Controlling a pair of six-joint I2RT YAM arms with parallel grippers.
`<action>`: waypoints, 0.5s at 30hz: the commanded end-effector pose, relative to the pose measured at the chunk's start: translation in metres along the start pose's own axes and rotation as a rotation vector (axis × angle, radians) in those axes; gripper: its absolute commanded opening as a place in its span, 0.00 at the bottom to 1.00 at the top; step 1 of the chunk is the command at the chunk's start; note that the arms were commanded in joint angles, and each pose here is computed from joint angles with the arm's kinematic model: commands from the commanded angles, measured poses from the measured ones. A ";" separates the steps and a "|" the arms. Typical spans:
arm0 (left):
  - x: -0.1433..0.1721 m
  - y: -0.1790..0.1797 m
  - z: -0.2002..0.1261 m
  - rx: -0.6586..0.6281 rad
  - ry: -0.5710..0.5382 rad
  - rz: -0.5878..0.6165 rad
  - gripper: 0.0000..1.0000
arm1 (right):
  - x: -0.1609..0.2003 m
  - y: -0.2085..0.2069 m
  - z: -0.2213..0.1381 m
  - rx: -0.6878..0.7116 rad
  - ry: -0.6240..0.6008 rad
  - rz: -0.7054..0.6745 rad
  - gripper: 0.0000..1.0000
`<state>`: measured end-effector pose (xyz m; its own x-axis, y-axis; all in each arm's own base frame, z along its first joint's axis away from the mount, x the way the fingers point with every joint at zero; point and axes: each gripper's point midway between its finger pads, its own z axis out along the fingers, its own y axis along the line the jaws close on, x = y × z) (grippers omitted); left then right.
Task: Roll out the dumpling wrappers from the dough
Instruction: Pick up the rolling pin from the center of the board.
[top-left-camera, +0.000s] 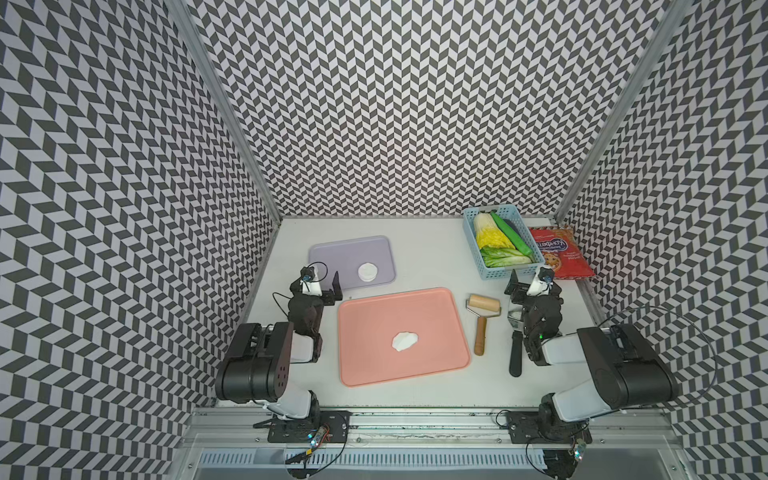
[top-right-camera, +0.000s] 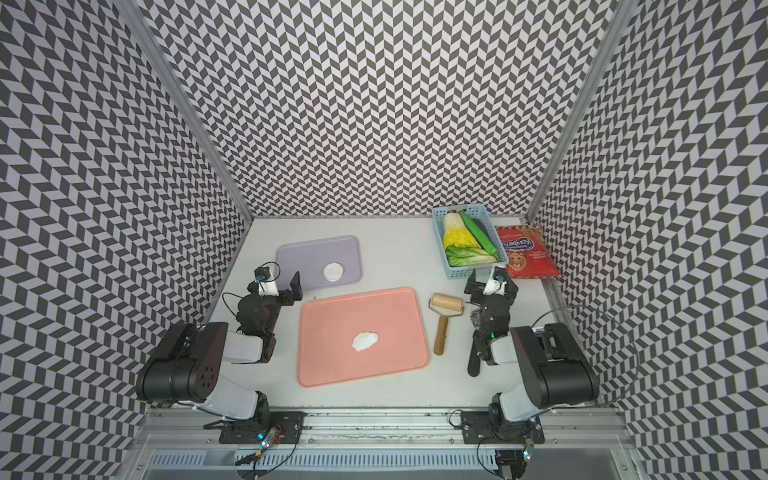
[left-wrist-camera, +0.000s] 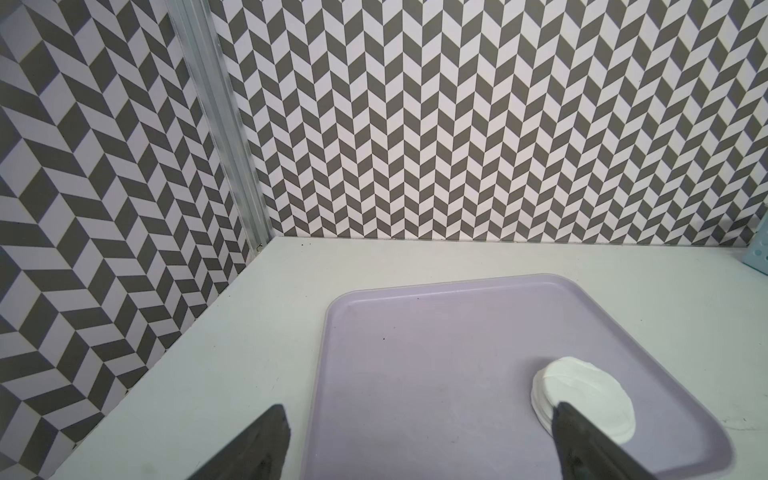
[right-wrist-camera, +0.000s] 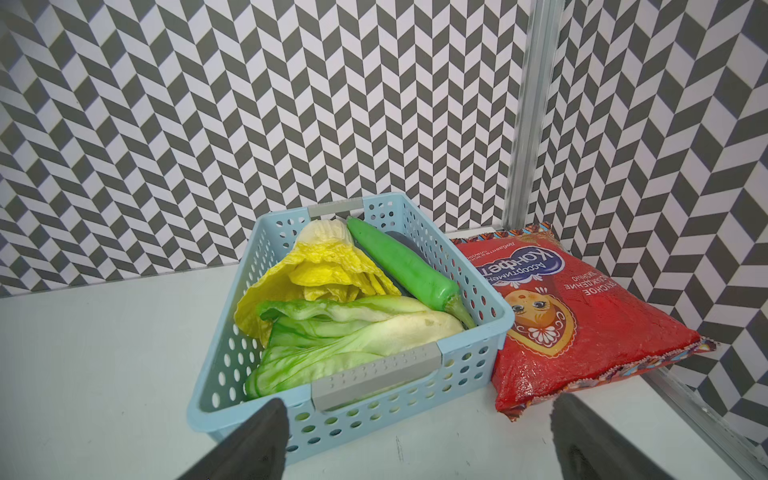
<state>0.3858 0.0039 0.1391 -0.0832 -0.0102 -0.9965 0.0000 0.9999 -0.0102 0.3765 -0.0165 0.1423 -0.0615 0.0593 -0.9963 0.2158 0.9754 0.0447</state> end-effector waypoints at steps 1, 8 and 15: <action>-0.004 -0.002 0.003 0.001 -0.011 0.010 1.00 | -0.009 0.001 0.003 -0.006 -0.035 0.014 1.00; -0.005 -0.002 0.002 0.002 -0.015 0.009 1.00 | -0.010 0.001 0.003 -0.007 -0.036 0.015 1.00; -0.006 0.001 0.003 -0.016 -0.016 0.003 1.00 | -0.010 0.001 0.003 -0.007 -0.037 0.015 1.00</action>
<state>0.3858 0.0043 0.1390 -0.0836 -0.0105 -0.9964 -0.0023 0.9999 -0.0104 0.3766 -0.0160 0.1423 -0.0617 0.0597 -0.9963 0.2125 0.9761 0.0453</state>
